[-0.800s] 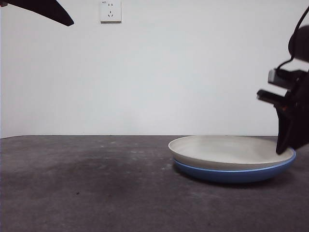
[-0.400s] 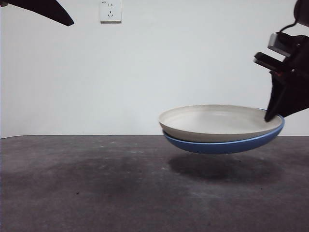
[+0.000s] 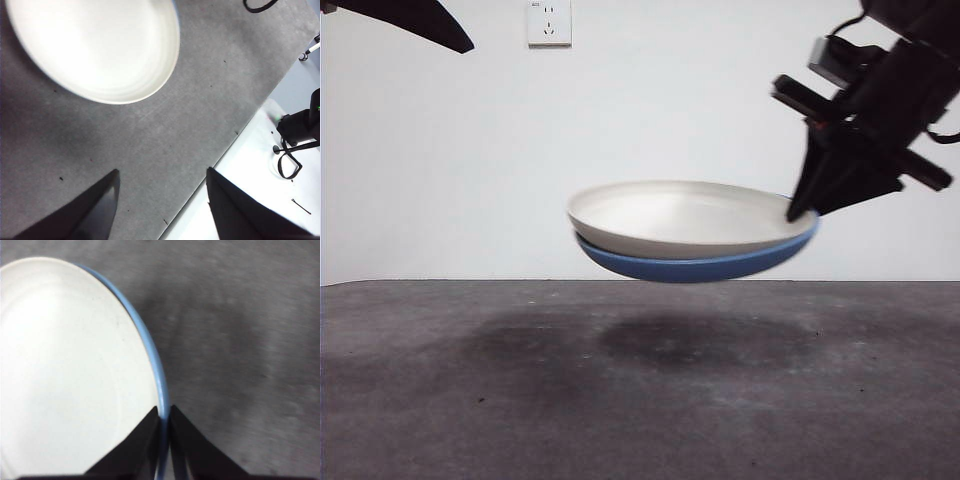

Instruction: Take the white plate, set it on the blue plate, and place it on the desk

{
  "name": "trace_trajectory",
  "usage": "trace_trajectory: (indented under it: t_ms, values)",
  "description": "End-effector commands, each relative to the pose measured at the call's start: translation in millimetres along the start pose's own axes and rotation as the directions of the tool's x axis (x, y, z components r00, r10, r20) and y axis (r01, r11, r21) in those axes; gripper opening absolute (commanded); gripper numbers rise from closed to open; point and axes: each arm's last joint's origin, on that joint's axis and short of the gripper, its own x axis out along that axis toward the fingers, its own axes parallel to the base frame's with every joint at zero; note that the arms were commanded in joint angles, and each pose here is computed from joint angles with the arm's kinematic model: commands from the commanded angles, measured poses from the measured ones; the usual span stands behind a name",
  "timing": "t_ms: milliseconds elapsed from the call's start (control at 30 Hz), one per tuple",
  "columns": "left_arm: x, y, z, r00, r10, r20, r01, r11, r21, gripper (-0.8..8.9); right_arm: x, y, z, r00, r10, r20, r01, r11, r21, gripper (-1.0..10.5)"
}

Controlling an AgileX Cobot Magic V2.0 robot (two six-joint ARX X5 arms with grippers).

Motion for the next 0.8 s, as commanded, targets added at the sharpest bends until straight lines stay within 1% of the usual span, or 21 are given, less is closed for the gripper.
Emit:
trace_trajectory:
  t_ms: [33, 133, 267, 633, 800]
  values:
    - [-0.2, -2.0, 3.0, 1.000, -0.008, 0.011, 0.008, 1.000, 0.024, 2.79, 9.8, 8.4, 4.2, 1.000, 0.027, 0.011, -0.027, 0.999, 0.034, 0.1]
    - [-0.2, -2.0, 3.0, 1.000, -0.008, 0.011, 0.008, 1.000, 0.024, 2.79, 21.0, 12.7, 1.4, 1.000, 0.026, 0.005, -0.026, 0.999, 0.040, 0.1]
    - [-0.2, -2.0, 3.1, 1.000, -0.008, 0.012, 0.008, 1.000, 0.024, 2.79, 39.0, 13.1, -2.1, 0.999, 0.036, -0.013, -0.035, 0.998, 0.060, 0.1]
    - [-0.2, -2.0, 2.6, 1.000, -0.008, 0.007, 0.008, 1.000, 0.021, 2.79, 90.0, 3.6, -4.9, 0.995, 0.010, -0.103, -0.001, 0.996, 0.090, 0.1]
    - [-0.2, -2.0, 2.3, 1.000, -0.008, 0.004, 0.008, 1.000, 0.019, 2.79, 102.6, 0.0, -6.7, 0.992, 0.000, -0.130, 0.012, 0.995, 0.095, 0.1]
